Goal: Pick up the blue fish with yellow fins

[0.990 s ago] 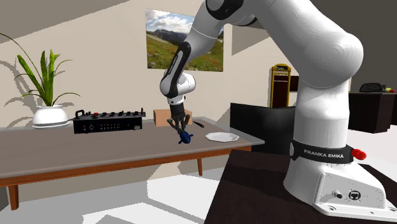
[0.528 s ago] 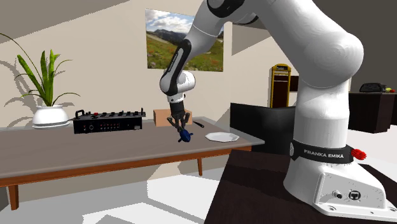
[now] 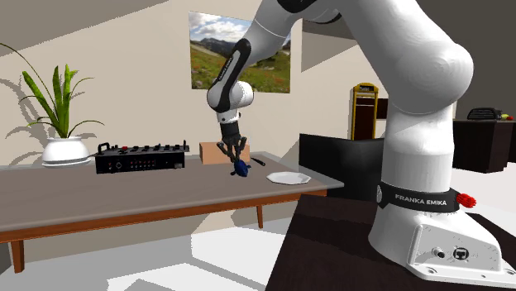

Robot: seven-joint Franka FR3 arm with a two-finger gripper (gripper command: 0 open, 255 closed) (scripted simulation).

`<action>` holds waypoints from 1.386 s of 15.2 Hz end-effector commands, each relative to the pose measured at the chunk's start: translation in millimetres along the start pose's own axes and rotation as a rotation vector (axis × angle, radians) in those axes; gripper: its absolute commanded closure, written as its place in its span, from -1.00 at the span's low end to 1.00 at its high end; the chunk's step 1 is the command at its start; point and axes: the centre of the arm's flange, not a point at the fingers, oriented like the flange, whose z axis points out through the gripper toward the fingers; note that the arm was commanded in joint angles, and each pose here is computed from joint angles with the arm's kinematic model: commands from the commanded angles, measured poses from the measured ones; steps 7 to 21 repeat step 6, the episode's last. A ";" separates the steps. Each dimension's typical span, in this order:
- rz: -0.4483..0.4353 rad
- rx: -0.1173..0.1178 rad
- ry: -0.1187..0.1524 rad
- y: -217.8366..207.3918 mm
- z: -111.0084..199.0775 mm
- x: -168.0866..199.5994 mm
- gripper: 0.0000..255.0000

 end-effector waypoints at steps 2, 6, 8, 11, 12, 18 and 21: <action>0.000 0.000 0.000 3.5 -15.3 -0.7 1.00; 0.000 0.000 0.000 5.6 -26.5 -0.1 1.00; 0.000 0.000 0.000 5.6 -26.5 -0.1 1.00; 0.000 0.000 0.000 5.6 -26.5 -0.1 1.00; 0.000 0.000 0.000 5.6 -26.5 -0.1 1.00; 0.000 0.000 0.000 5.6 -26.5 -0.1 1.00; 0.000 0.000 0.000 5.6 -26.5 -0.1 1.00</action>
